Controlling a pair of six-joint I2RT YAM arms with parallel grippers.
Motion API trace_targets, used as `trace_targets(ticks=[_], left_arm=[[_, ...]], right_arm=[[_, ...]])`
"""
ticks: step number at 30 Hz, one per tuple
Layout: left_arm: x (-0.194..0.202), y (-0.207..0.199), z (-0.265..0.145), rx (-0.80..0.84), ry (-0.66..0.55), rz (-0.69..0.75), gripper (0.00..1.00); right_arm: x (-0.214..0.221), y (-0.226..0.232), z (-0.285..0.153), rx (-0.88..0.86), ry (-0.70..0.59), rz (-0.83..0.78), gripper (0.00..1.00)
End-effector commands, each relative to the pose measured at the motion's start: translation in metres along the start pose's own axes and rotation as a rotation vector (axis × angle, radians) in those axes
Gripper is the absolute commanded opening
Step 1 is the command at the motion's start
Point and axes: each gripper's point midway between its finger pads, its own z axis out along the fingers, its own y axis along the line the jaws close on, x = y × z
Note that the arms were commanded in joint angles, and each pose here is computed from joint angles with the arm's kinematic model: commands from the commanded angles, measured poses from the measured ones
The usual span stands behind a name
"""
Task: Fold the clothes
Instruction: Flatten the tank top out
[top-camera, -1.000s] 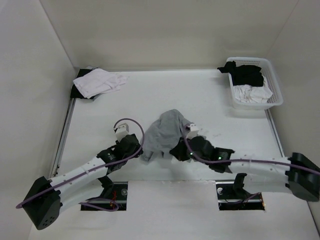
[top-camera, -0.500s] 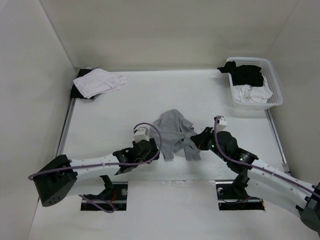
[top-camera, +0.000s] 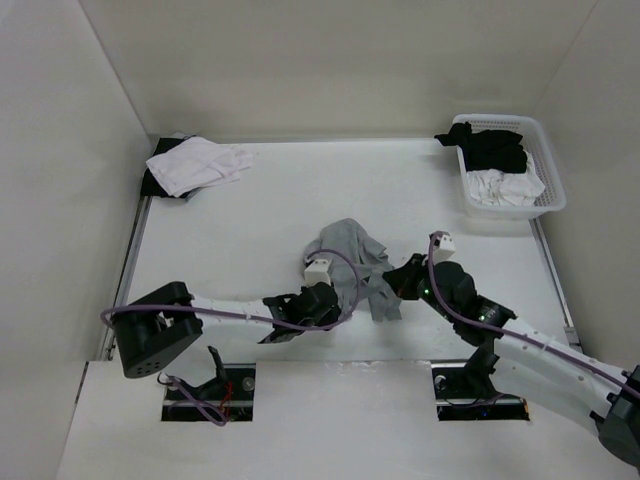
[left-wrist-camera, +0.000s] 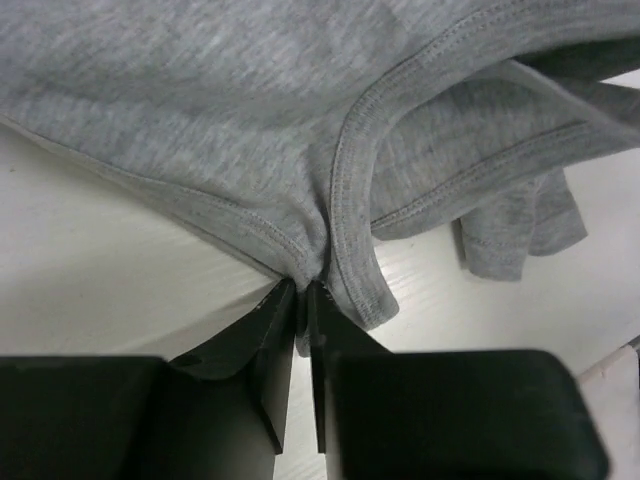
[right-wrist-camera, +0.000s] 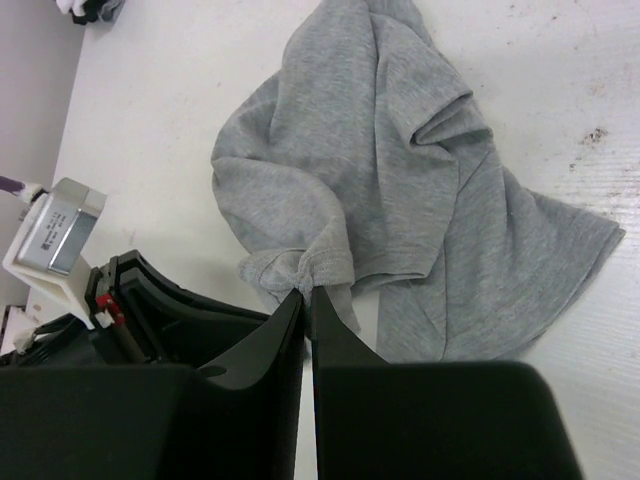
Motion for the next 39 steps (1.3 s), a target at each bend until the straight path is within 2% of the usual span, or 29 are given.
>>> trace_targets(ticks=[1,3,4,8,9,11,15,20,23,26,29,31,34,35,37,39], left_arm=[[-0.027,-0.027,-0.018,0.08,-0.036,-0.018,0.04],[-0.072,-0.05,-0.05,0.165,-0.144,-0.024,0.01],[-0.081,-0.053,-0.057,0.177,-0.167,-0.025,0.0],[-0.203,-0.077,-0.18,0.278,-0.517,-0.024,0.0],[-0.21,-0.079,-0.19,0.286,-0.543,-0.025,0.0],[-0.248,-0.086,-0.249,0.332,-0.686,-0.04,0.0],[-0.296,-0.107,-0.336,0.425,-0.869,-0.037,0.0],[-0.341,-0.134,-0.415,0.501,-1.041,-0.026,0.0],[-0.363,-0.143,-0.445,0.501,-1.134,-0.003,0.0],[-0.386,-0.134,-0.462,0.414,-1.241,-0.003,0.0],[-0.401,-0.118,-0.464,0.306,-1.32,0.005,0.0],[-0.408,-0.109,-0.443,0.204,-1.345,0.03,0.0],[-0.394,-0.111,-0.342,0.104,-1.208,0.106,0.0],[-0.391,-0.096,-0.292,0.06,-1.139,0.098,0.0],[-0.389,-0.071,-0.231,0.062,-1.04,0.051,0.0],[-0.403,-0.029,-0.189,0.024,-0.986,-0.033,0.01]], right_arm=[[-0.023,0.015,-0.007,-0.054,-0.075,0.003,0.08],[-0.039,0.024,-0.018,-0.069,-0.11,-0.009,0.07],[-0.046,0.027,-0.023,-0.071,-0.124,-0.017,0.07],[-0.1,0.065,-0.083,-0.14,-0.241,-0.066,0.07],[-0.105,0.069,-0.09,-0.149,-0.251,-0.069,0.07],[-0.13,0.09,-0.125,-0.209,-0.303,-0.08,0.06],[-0.18,0.132,-0.196,-0.365,-0.39,-0.077,0.05],[-0.246,0.181,-0.272,-0.59,-0.471,-0.027,0.03],[-0.269,0.204,-0.287,-0.638,-0.509,-0.052,0.03],[-0.285,0.224,-0.287,-0.629,-0.557,-0.099,0.03],[-0.293,0.232,-0.269,-0.553,-0.617,-0.119,0.04],[-0.295,0.25,-0.242,-0.501,-0.658,-0.167,0.04],[-0.292,0.267,-0.178,-0.411,-0.63,-0.281,0.03],[-0.293,0.262,-0.15,-0.379,-0.608,-0.285,0.03],[-0.295,0.245,-0.102,-0.346,-0.564,-0.271,0.03],[-0.298,0.217,-0.049,-0.308,-0.503,-0.239,0.03]])
